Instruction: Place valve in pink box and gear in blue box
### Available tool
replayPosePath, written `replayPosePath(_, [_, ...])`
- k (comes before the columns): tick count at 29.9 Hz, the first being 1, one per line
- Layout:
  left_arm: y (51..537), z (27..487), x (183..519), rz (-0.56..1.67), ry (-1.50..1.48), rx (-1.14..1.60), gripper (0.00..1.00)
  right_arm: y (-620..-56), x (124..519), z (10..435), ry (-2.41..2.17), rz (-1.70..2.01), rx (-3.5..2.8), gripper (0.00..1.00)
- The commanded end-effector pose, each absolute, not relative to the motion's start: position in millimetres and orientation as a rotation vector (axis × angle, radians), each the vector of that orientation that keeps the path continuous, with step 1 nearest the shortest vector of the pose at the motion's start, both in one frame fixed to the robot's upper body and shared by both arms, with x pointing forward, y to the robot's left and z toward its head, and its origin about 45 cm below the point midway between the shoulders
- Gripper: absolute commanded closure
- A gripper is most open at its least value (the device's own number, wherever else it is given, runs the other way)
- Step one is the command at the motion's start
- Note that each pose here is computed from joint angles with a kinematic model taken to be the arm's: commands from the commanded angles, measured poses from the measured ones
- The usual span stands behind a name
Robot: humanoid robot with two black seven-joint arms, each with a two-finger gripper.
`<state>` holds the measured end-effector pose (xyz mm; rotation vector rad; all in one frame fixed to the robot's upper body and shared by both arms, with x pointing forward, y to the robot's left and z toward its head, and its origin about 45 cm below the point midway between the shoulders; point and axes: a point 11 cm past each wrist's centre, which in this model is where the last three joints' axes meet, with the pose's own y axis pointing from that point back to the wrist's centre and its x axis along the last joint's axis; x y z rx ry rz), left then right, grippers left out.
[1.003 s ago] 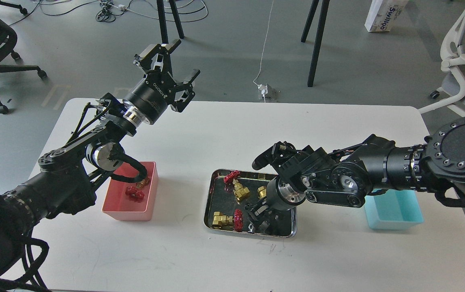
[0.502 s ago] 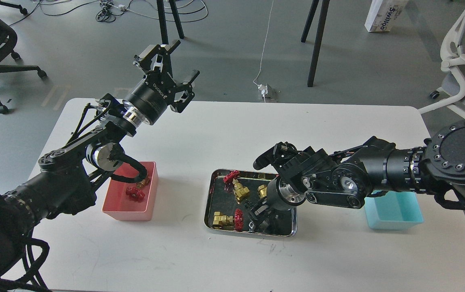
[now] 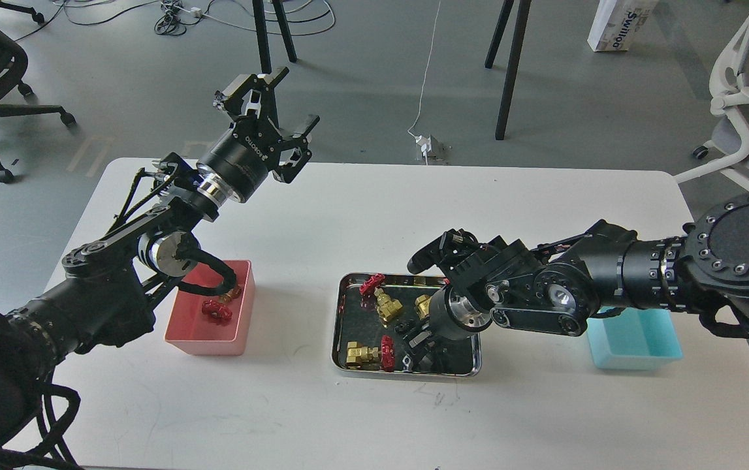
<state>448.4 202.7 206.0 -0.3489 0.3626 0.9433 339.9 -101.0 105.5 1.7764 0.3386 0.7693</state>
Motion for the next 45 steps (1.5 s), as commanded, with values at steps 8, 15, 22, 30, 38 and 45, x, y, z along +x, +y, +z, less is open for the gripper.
replayPosePath(8, [200.2,205.1,447.7,0.939,0.366,-0.348,0.15,-101.1,338.2,105.3,0.349,0.767,1.774,0.8])
replayPosePath(15, [199.9,203.9,447.1,0.94,0.369,-0.349,0.15,-99.1,340.3,107.9,0.34,0.772,1.78,0.62])
replayPosePath(22, [200.7,204.0,447.2,0.941,0.368,-0.348,0.15,-99.0,339.4,107.4,0.344,0.769,1.785,0.56])
replayPosePath(30, [201.7,202.8,447.1,0.944,0.369,-0.346,0.15,-101.1,336.8,104.2,0.351,0.763,1.781,0.58])
replayPosePath(38, [202.5,203.0,447.2,0.945,0.368,-0.346,0.15,-102.4,333.2,101.0,0.363,0.755,1.78,0.64])
replayPosePath(45, [202.5,202.9,447.2,0.945,0.368,-0.346,0.14,-101.5,333.2,102.7,0.372,0.761,1.777,0.79])
